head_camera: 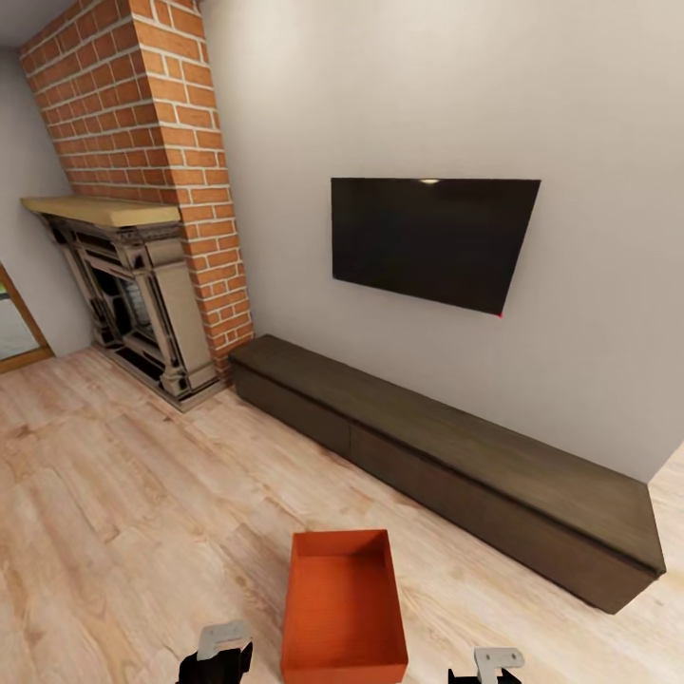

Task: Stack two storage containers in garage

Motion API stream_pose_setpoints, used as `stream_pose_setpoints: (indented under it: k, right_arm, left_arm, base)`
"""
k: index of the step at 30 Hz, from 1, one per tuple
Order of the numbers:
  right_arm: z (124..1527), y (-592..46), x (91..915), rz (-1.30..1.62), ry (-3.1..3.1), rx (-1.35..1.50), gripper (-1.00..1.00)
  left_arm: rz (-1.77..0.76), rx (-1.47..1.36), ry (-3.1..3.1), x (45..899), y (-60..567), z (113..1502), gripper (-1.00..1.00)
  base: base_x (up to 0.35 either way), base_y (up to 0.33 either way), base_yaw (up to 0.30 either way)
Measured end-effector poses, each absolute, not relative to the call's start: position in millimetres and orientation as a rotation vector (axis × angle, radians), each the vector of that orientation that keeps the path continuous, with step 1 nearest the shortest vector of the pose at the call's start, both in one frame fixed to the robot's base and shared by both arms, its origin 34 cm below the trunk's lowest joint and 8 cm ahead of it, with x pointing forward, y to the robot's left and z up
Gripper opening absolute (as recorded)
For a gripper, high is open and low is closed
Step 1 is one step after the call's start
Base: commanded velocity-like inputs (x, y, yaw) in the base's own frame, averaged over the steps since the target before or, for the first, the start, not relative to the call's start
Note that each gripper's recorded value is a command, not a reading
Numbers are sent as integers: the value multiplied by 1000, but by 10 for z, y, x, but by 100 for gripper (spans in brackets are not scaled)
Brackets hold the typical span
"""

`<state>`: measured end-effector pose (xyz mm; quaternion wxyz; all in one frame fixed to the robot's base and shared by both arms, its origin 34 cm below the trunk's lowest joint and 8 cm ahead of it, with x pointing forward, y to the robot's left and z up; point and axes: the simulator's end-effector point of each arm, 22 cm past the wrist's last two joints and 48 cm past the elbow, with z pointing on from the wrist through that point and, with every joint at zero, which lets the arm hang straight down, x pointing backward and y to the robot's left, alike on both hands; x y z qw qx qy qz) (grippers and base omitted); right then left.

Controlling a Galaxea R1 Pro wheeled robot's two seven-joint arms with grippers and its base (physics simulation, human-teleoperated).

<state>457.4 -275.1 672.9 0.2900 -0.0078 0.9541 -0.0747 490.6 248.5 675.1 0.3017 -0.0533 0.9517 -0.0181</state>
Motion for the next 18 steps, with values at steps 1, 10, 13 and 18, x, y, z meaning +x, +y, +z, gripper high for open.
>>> stream_pose_setpoints:
  k: [1,10,13,18]
  right_arm:
    - [6729,-2751,4574,-200,2545,-21,100]
    - [6730,-2751,4579,-200,2545,-21,100]
    - [6727,-2751,4579,-199,2545,-21,100]
    - [6727,-2751,4579,-200,2545,-21,100]
  left_arm:
    - [-48,-141,2524,4906,2485,6751,100]
    - [-48,-142,2524,4906,2485,6750,100]
    - [-49,-141,2525,4908,2483,6748,100]
    - [-49,-141,2525,4908,2482,6748,100]
  base:
    - [333,-53,0]
    - [297,-117,0]
    - [43,-22,0]
    - [7,-4,0]
